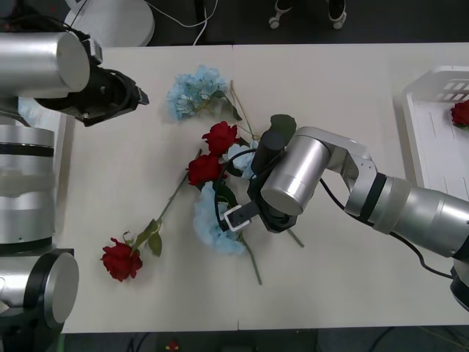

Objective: Put the red flowers into the right box and the blue flowers into the left box

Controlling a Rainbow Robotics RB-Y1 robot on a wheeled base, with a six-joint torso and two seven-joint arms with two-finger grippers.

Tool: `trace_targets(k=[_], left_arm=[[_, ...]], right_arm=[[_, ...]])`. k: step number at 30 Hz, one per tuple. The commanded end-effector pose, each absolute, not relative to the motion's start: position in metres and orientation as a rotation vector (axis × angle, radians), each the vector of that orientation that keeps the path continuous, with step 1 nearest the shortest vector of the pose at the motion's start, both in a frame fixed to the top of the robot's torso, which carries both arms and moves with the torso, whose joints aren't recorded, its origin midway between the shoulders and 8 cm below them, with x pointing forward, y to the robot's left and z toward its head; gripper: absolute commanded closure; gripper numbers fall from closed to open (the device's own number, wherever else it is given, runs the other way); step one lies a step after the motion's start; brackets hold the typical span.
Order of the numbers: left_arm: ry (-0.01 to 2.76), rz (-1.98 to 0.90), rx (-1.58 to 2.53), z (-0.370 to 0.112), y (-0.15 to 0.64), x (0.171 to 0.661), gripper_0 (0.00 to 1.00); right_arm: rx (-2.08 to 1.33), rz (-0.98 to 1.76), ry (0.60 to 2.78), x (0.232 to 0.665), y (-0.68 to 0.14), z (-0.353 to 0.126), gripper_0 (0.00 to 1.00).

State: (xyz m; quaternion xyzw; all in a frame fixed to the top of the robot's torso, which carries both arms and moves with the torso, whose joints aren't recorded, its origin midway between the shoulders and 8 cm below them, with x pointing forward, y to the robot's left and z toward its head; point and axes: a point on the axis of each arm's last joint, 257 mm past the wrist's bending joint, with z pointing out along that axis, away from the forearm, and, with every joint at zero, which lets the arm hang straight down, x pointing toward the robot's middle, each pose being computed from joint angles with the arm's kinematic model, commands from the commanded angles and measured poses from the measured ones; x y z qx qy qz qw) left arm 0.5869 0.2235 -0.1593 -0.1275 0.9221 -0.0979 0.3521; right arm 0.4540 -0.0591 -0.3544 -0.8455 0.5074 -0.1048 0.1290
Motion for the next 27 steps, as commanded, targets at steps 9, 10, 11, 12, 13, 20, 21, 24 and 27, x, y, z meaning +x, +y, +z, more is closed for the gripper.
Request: trace_targets(k=[9, 10, 11, 12, 13, 20, 21, 24, 27], left_arm=[[2.319, -0.413, -0.331, -0.192, 0.090, 0.625, 0.00], [2.318, -0.421, -0.322, -0.196, 0.082, 0.630, 0.00], [2.317, -0.433, -0.319, -0.198, 0.073, 0.635, 0.00], [2.319, -0.443, -0.319, -0.201, 0.067, 0.637, 0.00], [2.317, -0.452, -0.319, -0.202, 0.061, 0.641, 0.00], [2.278, -0.547, -0.318, -0.197, 0.030, 0.660, 0.00], [2.270, -0.558, -0.317, -0.195, 0.027, 0.662, 0.00], [2.256, -0.572, -0.317, -0.189, 0.021, 0.666, 0.00], [2.260, -0.573, -0.322, -0.189, 0.020, 0.667, 0.00]], right_arm=[[-2.460, -0.279, 1.405, 0.458, -0.035, -0.343, 1.00], [-2.444, -0.257, 1.422, 0.460, -0.037, -0.337, 1.00], [-2.427, -0.228, 1.446, 0.461, -0.041, -0.330, 1.00], [-2.409, -0.206, 1.463, 0.462, -0.043, -0.323, 1.00], [-2.381, -0.176, 1.493, 0.463, -0.048, -0.311, 1.00], [-2.110, 0.069, 1.711, 0.473, -0.093, -0.228, 1.00], [-2.086, 0.087, 1.730, 0.473, -0.102, -0.218, 1.00], [-2.020, 0.151, 1.808, 0.470, -0.136, -0.190, 1.00], [-1.937, 0.193, 1.906, 0.469, -0.177, -0.167, 1.00]])
